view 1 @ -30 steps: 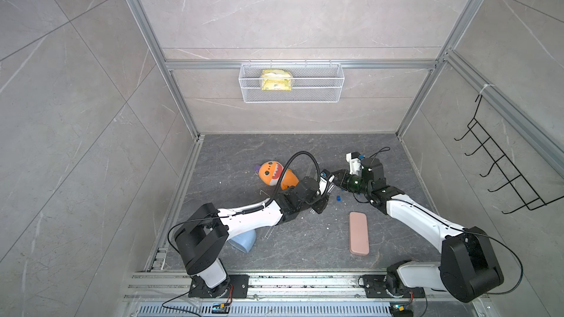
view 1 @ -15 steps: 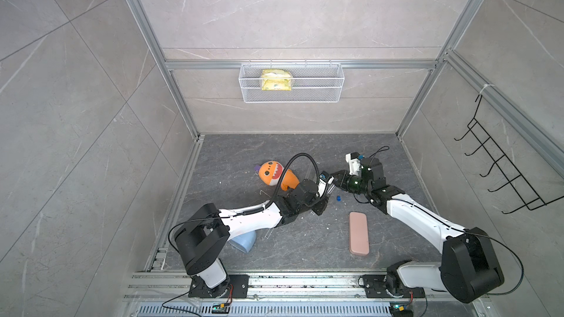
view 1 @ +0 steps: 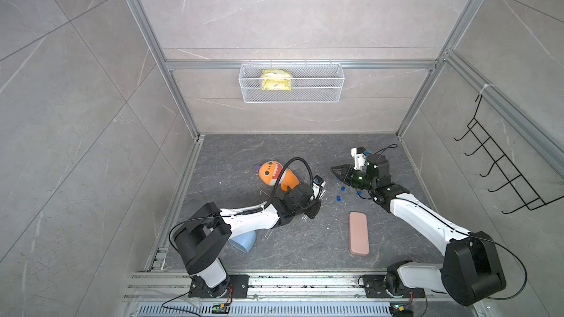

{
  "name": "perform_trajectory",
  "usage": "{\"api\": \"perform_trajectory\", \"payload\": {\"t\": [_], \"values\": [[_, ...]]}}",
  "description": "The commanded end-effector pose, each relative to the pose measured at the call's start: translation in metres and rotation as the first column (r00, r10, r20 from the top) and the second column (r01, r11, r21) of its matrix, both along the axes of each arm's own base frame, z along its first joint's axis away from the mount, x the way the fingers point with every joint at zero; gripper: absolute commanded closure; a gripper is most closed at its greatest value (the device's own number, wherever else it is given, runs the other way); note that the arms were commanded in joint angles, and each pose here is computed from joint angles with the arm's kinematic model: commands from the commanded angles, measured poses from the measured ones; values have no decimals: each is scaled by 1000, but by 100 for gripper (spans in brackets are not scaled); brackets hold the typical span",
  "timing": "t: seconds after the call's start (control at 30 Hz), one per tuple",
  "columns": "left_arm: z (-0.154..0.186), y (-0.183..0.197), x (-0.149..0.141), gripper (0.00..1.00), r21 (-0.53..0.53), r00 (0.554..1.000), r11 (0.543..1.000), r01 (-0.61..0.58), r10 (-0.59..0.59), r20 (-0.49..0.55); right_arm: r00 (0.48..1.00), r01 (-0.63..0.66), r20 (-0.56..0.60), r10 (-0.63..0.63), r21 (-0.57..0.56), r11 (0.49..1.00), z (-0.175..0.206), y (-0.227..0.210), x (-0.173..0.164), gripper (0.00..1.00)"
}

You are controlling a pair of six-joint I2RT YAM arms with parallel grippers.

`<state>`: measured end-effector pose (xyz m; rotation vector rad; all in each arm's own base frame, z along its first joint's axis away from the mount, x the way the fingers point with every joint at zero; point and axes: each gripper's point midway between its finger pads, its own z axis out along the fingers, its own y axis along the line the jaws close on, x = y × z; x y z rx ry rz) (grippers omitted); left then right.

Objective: Remove stoppers from test tubes
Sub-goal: Open the stopper on the test tube, then place the test tube at the center of the board.

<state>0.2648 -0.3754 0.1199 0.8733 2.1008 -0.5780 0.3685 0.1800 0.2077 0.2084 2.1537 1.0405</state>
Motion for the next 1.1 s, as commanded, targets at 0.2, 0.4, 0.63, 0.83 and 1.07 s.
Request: {"api": "perform_trajectory", "payload": {"t": [0.2,0.4,0.63,0.83,1.07], "values": [[-6,-16,11,100,15,1000,1000,-3,4,-28,979,203,57,-195,-281,938,14,-76,2,100],[-28,-16,21,100,69,997,996,-54,58,-59,973,229,51,-225,-334,914,7,-92,-5,100],[-50,9,18,100,140,985,983,-122,137,-101,974,221,21,-228,-343,913,-8,-93,-6,100],[-66,29,6,100,167,973,973,-157,181,-142,974,215,0,-227,-329,920,-18,-91,-3,100],[-81,35,2,100,183,963,967,-175,207,-172,974,210,-10,-225,-325,922,-22,-89,0,100]]}}
